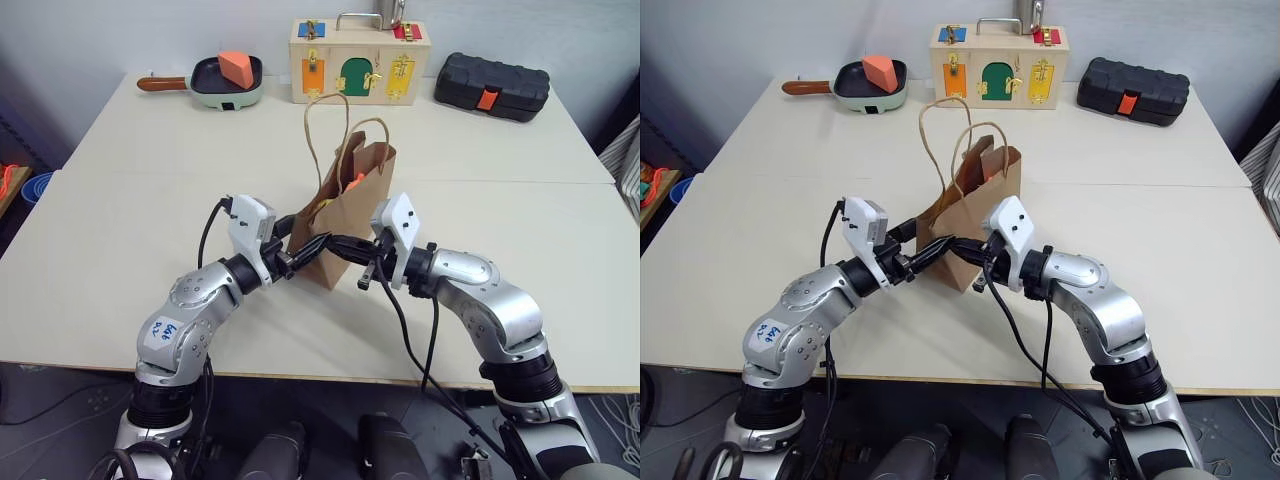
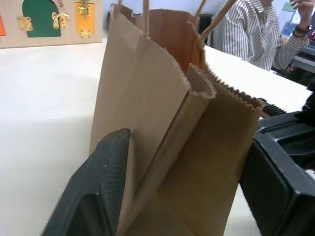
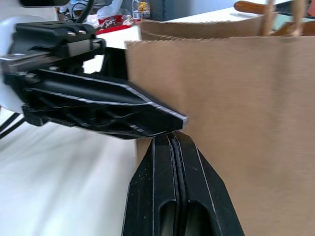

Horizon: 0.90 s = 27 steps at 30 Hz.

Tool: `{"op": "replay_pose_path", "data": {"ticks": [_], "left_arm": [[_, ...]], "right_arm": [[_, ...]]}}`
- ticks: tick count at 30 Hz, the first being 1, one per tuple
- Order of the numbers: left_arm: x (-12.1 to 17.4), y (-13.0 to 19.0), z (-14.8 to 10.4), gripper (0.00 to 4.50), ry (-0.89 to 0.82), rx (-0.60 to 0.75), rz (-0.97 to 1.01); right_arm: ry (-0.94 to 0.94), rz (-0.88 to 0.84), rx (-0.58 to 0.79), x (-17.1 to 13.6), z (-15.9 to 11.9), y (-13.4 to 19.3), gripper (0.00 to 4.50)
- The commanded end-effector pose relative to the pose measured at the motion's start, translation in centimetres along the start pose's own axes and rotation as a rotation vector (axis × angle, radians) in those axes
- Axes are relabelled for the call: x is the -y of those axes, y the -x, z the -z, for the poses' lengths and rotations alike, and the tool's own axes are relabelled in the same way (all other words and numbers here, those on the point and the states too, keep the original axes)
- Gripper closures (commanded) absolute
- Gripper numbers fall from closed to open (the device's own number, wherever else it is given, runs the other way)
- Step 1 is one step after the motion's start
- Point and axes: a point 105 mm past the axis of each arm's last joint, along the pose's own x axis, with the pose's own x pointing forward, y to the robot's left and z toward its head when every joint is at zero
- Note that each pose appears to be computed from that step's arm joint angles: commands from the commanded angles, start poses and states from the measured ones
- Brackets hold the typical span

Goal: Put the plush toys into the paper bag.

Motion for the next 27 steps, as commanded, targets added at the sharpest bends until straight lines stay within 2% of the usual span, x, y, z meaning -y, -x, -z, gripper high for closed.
{"op": "replay_pose_path", "data": {"ticks": [1, 7, 8, 10, 12, 13, 16, 19, 23, 26, 27], "left_arm": [[0.4, 0.0, -0.8, 2.42, -0.007, 0.032, 0.022], [0.1, 0.1, -0.6, 4.29, 0.005, 0.019, 0.022], [0.0, 0.2, -0.8, 4.45, 0.000, 0.018, 0.030], [-0.2, 0.4, -1.2, 4.45, -0.017, 0.024, 0.058], [-0.2, 0.6, -2.3, 4.45, -0.037, 0.036, 0.132], [0.2, 0.9, -2.9, 4.49, -0.040, 0.041, 0.208], [2.2, 1.9, -3.8, 4.50, -0.081, -0.023, 0.483], [1.7, 1.8, -3.8, 4.50, -0.180, -0.109, 0.627], [1.0, 0.1, -4.1, 4.50, -0.252, -0.130, 0.784], [0.9, -1.4, -3.7, 4.50, -0.301, -0.140, 0.889], [0.9, -1.9, -3.4, 4.50, -0.326, -0.147, 0.920]], "right_arm": [[0.057, -0.031, 0.062, -0.7, -1.8, 0.5, 4.50], [0.087, -0.004, 0.059, 0.0, -2.0, 1.1, 4.50], [0.104, 0.007, 0.050, 0.3, -2.0, 1.5, 4.50], [0.146, 0.036, 0.027, 0.9, -2.0, 2.3, 4.50], [0.159, 0.057, 0.013, 1.5, -2.3, 4.4, 4.50], [0.151, 0.048, 0.016, 1.5, -2.7, 5.8, 4.33], [0.126, -0.043, 0.007, 0.0, -4.2, 10.5, 3.63], [0.095, -0.101, -0.026, -1.7, -6.4, 15.3, 2.56], [0.050, -0.035, -0.091, -2.7, -7.9, 20.2, 1.15], [0.031, 0.020, -0.146, -3.7, -7.9, 22.3, 0.05], [0.033, 0.035, -0.161, -3.9, -7.9, 22.7, 0.02]]}}
